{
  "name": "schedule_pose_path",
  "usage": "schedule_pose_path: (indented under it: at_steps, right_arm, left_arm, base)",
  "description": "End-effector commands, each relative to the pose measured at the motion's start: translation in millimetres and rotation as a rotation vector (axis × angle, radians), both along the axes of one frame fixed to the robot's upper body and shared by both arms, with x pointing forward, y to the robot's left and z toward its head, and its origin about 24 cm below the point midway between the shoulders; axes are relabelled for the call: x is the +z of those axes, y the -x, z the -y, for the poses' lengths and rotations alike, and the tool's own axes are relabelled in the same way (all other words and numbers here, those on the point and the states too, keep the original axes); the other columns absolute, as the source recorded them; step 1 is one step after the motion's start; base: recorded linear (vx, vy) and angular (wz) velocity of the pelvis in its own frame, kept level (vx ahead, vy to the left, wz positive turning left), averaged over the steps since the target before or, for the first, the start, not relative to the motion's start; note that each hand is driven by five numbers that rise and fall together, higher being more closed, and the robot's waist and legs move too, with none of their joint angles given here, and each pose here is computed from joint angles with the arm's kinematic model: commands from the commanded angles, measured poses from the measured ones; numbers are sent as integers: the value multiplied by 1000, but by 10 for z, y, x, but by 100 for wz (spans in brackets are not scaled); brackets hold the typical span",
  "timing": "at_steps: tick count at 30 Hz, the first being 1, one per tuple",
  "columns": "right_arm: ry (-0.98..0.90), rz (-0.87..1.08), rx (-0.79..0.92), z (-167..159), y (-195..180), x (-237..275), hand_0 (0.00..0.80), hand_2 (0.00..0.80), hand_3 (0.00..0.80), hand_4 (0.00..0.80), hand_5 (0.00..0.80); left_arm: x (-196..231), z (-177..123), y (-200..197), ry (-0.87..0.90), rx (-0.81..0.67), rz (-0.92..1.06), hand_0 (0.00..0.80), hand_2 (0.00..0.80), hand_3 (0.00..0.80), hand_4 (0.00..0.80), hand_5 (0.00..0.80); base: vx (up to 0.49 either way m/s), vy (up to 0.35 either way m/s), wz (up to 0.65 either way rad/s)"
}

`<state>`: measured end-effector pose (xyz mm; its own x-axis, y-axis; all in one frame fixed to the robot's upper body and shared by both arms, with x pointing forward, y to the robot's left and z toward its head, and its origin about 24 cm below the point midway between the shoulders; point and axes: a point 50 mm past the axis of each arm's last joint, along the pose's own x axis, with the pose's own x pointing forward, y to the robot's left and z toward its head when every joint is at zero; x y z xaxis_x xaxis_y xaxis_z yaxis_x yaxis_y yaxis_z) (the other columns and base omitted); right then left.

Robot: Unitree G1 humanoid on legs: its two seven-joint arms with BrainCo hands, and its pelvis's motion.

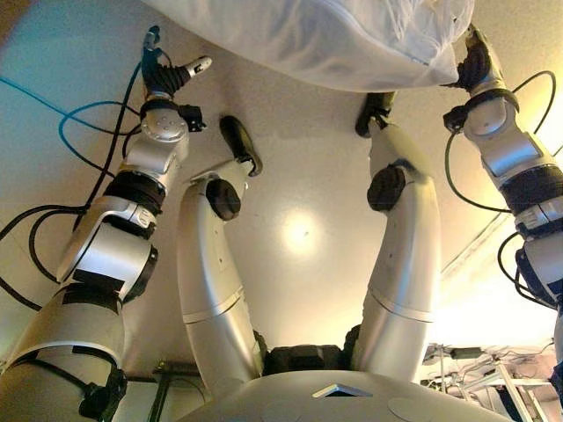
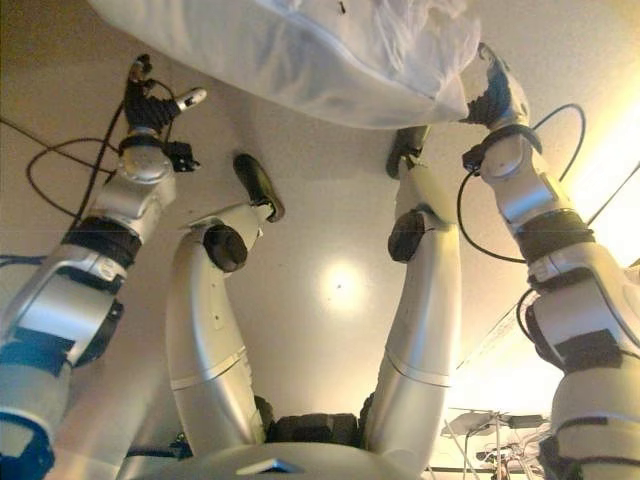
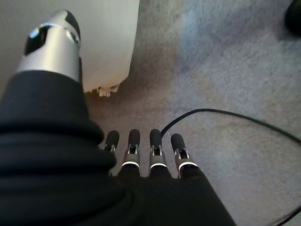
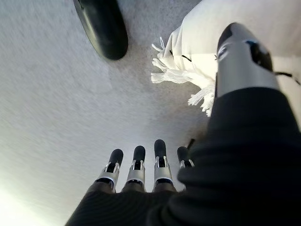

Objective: Pick up the cushion and take it to the sofa

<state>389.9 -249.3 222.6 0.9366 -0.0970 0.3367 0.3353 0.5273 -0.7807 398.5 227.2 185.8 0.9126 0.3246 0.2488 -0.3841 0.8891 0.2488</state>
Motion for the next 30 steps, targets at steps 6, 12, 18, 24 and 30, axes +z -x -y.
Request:
schedule_pose_path:
  at_steps: [6, 12, 18, 24, 30]
  right_arm:
    - [104, 250, 144, -192, 70, 291, 0, 0, 0, 0, 0]
    - [82, 249, 167, -255, 41, 233, 0, 0, 0, 0, 0]
    - [85, 235, 194, -301, 73, 137, 0, 0, 0, 0, 0]
    - [67, 153, 231, -249, 94, -113, 0, 0, 0, 0, 0]
    - [65, 51, 255, -200, 159, -334, 0, 0, 0, 0, 0]
  left_arm:
    - [66, 137, 122, 23, -159, 173, 0, 0, 0, 0, 0]
    - [84, 213, 110, 148, -201, 209, 0, 0, 0, 0, 0]
    - [83, 409, 174, 97, -427, 248, 0, 0, 0, 0, 0]
    - [191, 222, 46, -77, -370, 143, 0, 0, 0, 0, 0]
    - [264, 306, 75, -127, -500, 149, 0, 0, 0, 0, 0]
  base:
    - [6, 0, 0]
    - [6, 3, -1]
    - [4, 3, 1]
    - [11, 61, -10]
    - [15, 55, -16]
